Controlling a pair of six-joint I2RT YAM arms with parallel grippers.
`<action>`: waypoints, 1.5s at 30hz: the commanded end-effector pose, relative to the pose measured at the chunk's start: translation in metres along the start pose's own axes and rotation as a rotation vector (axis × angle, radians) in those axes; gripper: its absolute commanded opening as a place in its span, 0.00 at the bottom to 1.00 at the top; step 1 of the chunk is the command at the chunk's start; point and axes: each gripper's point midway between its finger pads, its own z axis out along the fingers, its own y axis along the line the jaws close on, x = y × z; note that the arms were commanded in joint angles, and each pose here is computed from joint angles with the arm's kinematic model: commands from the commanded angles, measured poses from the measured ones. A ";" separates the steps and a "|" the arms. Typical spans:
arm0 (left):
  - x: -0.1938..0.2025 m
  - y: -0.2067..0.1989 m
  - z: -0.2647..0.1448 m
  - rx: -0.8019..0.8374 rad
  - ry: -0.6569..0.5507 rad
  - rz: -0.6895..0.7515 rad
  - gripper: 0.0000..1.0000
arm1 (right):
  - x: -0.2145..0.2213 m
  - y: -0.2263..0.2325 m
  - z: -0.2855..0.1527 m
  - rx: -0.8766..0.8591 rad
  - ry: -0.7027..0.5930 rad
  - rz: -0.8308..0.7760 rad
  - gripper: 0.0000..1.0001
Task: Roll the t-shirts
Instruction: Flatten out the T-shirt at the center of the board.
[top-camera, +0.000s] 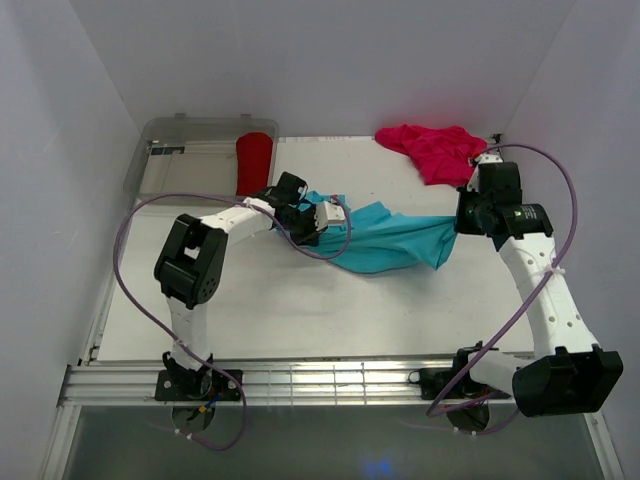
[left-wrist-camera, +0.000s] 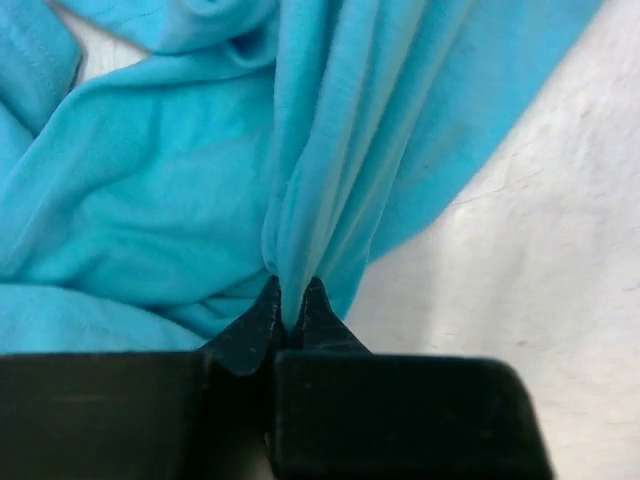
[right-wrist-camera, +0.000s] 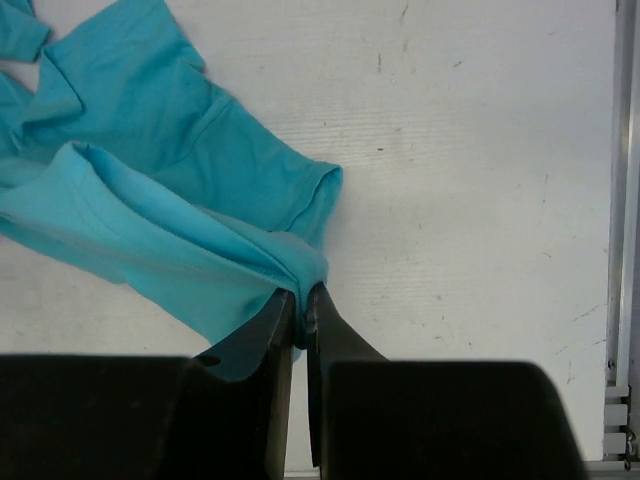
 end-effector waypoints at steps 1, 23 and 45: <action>-0.027 0.007 -0.047 -0.099 -0.036 0.027 0.00 | -0.047 -0.017 -0.038 0.052 -0.166 0.026 0.08; -0.132 0.038 -0.196 -0.377 -0.103 -0.172 0.00 | -0.147 0.008 -0.135 -0.085 -0.493 -0.029 0.08; -0.153 0.103 -0.169 -0.601 -0.155 -0.085 0.16 | -0.147 -0.005 -0.067 -0.002 -0.481 0.072 0.08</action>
